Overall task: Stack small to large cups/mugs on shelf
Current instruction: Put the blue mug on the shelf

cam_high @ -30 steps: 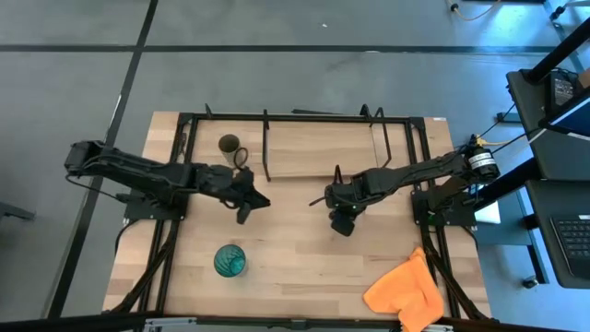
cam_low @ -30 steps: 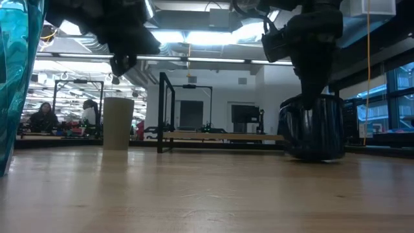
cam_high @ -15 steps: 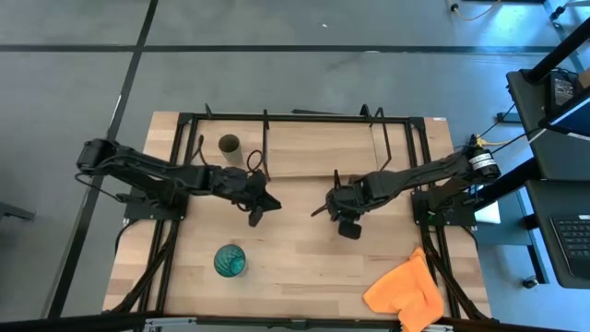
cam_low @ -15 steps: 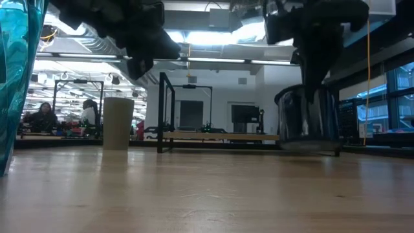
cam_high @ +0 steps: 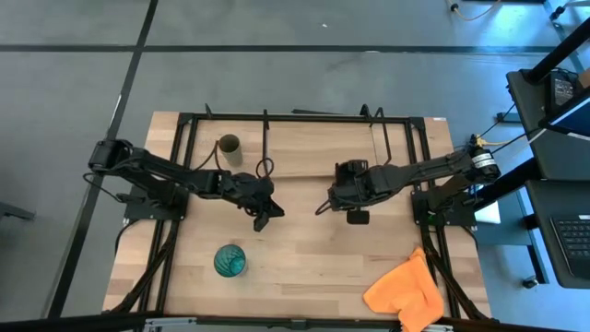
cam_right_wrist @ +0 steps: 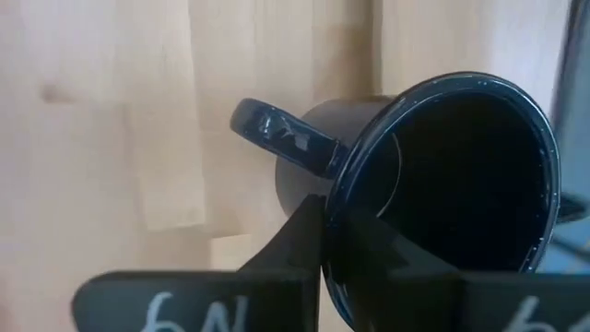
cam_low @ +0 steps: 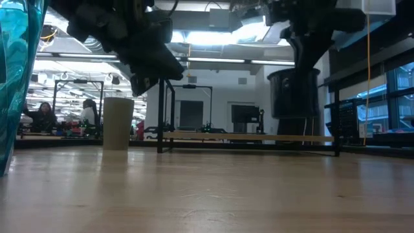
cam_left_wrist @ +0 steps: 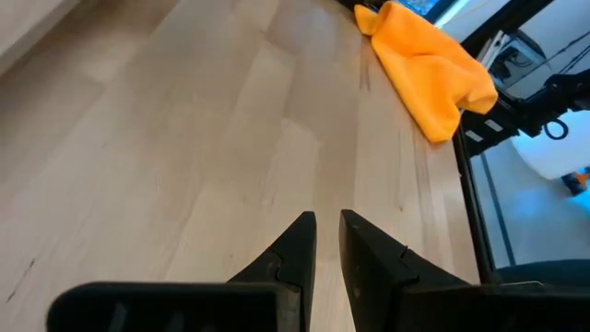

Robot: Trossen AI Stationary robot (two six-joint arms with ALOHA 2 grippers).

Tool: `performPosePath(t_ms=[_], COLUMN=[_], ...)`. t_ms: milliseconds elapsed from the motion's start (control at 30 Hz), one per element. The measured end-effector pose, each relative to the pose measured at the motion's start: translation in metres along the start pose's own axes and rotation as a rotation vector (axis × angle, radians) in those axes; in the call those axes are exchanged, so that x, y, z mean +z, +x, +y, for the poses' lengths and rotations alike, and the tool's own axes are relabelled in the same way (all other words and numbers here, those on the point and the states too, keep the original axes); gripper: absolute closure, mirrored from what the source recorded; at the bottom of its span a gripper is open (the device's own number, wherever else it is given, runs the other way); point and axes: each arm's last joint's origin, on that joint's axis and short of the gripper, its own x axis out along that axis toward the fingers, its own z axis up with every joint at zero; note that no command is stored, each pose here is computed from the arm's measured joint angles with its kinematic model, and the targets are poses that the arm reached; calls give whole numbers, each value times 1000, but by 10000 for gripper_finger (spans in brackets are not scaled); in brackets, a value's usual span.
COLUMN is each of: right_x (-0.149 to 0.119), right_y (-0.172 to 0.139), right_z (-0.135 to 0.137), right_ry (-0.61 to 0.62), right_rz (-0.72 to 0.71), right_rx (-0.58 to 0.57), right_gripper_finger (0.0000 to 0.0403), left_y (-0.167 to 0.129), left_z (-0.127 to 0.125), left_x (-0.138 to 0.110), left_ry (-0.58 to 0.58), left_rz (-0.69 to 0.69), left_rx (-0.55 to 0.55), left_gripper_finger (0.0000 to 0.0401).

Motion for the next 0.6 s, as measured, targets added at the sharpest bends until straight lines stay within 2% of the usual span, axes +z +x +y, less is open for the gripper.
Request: performPosePath(t_ms=[133,233,300,467,600], right_x=[3,7,7,5,-1], right_y=[2,5,7,10,6], right_z=[-6,-14,-23,-52,-71], right_ry=[-120,-149,-127,34,63], right_rz=[-19,-37,-34,-36,-61], right_rx=[-23,-28,-31,-27,-58], right_gripper_finger=[375,375,375,373,372], left_y=[4,5,5,6,6], left_z=[1,0,-1,-5,-5], left_x=[-2,-3,-4,-6,-7], left_ry=[-5,-4,-1,8,9], left_rz=[6,11,13,17,13], left_rx=[1,0,-3,-8,-5], left_gripper_finger=[355,355,355,355,355])
